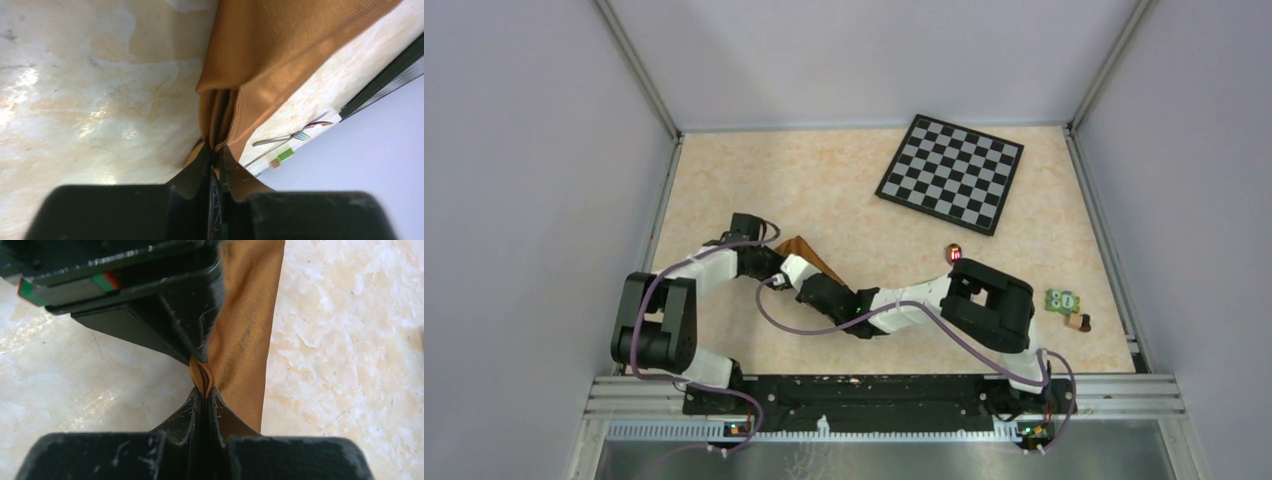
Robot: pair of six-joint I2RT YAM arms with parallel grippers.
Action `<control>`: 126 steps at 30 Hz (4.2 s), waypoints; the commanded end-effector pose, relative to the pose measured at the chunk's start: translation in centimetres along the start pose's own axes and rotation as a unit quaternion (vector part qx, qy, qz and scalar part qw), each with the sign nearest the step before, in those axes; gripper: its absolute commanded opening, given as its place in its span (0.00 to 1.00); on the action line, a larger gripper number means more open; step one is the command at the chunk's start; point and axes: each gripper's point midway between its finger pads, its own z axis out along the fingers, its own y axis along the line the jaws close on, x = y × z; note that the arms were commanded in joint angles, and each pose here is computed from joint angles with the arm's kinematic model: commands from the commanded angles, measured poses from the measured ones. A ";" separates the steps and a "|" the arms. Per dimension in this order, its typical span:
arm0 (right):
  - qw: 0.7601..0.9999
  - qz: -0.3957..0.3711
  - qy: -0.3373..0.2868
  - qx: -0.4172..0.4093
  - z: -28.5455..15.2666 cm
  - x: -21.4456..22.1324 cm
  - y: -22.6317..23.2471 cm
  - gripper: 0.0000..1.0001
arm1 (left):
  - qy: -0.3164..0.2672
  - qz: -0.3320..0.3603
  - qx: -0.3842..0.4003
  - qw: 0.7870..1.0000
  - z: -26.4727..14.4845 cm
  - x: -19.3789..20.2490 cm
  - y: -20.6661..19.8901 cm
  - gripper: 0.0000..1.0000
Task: Fold the napkin into a case and place the utensils inside
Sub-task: Pick up the smaller rectangle-folded napkin from the center of the board, then turn over the smaller rectangle-folded napkin at the center of the board, then rotate the smaller rectangle-folded napkin at the center of the board.
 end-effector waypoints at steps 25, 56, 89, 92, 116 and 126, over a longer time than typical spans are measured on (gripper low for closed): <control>0.678 0.618 -0.105 -0.384 2.0 -6.8 -5.6 0.00 | -0.366 0.225 0.101 0.897 -19.3 -8.0 -5.8 0.96; 0.924 0.367 0.090 -0.059 -3.4 5.2 -17.1 0.54 | -0.021 0.361 0.280 0.889 -0.5 -3.0 -20.3 0.53; 0.878 0.432 0.069 -0.194 -4.8 6.3 -12.9 0.39 | 0.015 0.369 0.166 0.914 9.5 -7.7 -19.4 0.52; 0.884 0.423 0.067 -0.189 -5.5 4.9 -13.7 0.41 | 0.002 0.389 0.179 0.904 7.0 -7.1 -20.6 0.60; 0.900 0.410 0.133 -0.065 -0.6 8.8 -14.9 0.09 | -0.029 0.333 0.105 0.937 7.6 -7.5 -14.1 0.81; 0.943 0.304 0.103 -0.091 5.1 6.3 -16.6 0.15 | -0.113 0.175 0.097 0.973 -0.1 -10.4 -5.1 0.88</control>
